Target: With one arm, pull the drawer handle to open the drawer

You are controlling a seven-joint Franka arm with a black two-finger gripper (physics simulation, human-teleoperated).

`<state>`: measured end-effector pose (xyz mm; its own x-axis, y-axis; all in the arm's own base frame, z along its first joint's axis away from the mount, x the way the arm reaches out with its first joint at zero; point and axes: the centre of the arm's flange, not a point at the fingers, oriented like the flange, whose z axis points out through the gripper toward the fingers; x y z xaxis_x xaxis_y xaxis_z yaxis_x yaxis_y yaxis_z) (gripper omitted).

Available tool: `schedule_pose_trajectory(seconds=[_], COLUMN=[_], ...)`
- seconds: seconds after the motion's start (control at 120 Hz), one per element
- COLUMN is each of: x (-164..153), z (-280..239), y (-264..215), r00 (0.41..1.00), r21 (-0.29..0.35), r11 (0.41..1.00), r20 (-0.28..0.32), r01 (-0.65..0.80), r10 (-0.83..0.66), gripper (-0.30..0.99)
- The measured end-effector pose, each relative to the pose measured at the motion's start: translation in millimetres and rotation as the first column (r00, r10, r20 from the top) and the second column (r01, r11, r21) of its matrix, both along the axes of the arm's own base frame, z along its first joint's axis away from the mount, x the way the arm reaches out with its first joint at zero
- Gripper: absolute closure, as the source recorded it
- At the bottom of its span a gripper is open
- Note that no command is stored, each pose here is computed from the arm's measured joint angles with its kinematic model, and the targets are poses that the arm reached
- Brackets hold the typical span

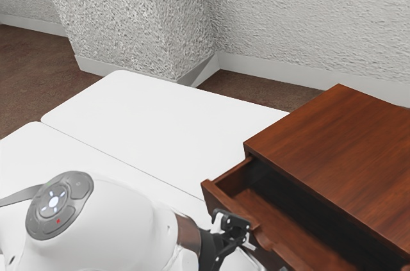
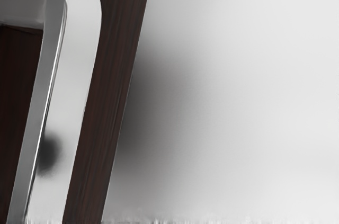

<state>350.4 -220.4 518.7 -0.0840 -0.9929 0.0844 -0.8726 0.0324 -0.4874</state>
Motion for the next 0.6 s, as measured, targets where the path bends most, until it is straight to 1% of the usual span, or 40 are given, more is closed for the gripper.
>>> schedule_pose_trajectory(seconds=[0.25,0.6], x=[-11,-21], z=[-2,1], y=[3,-6], r00=[1.000,1.000], r21=[-0.010,-0.031], r11=[1.000,0.999], r20=[-0.005,-0.007], r01=[-0.017,-0.012], r10=[0.017,0.012], gripper=[-0.01,0.00])
